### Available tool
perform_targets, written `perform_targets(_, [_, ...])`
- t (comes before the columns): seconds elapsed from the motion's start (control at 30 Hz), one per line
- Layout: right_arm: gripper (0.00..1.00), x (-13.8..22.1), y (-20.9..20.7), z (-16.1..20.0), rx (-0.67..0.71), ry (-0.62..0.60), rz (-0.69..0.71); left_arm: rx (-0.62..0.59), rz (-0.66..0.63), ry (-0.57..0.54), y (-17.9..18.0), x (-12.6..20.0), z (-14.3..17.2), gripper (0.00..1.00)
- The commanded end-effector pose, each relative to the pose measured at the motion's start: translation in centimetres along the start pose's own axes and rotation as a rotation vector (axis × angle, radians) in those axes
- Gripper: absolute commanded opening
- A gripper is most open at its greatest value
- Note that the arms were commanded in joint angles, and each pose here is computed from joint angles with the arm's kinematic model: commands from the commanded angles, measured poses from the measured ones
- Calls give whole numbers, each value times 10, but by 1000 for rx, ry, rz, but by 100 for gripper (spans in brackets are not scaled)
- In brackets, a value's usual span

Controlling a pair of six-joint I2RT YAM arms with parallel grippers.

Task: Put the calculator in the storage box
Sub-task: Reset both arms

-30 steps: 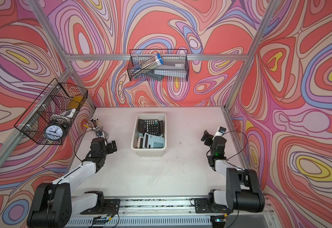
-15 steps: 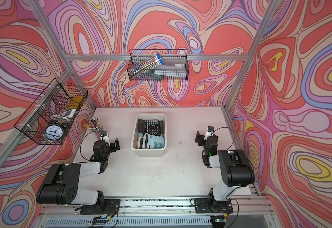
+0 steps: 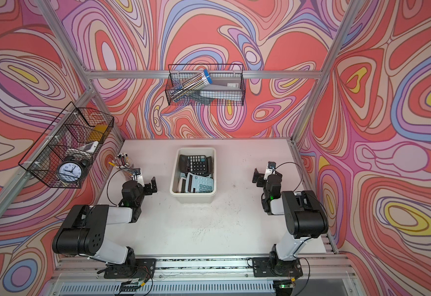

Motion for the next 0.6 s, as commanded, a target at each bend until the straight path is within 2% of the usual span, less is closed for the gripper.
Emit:
perform_targets(0.0, [98, -2, 0, 1, -4, 9, 7, -27, 41, 31, -4, -3, 0, 99])
perform_targets(0.57, [98, -2, 0, 2, -4, 11, 3, -26, 42, 25, -4, -3, 0, 99])
Point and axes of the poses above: each gripper's point midway between its finger pads, its own x axis back along the fingers, its own y axis along the line the jaws close on, z = x × y, the point moved 7 cm from there along x, back along the fingers, and after that the axes turned 10 degrees about x, right-handed, at the moved point
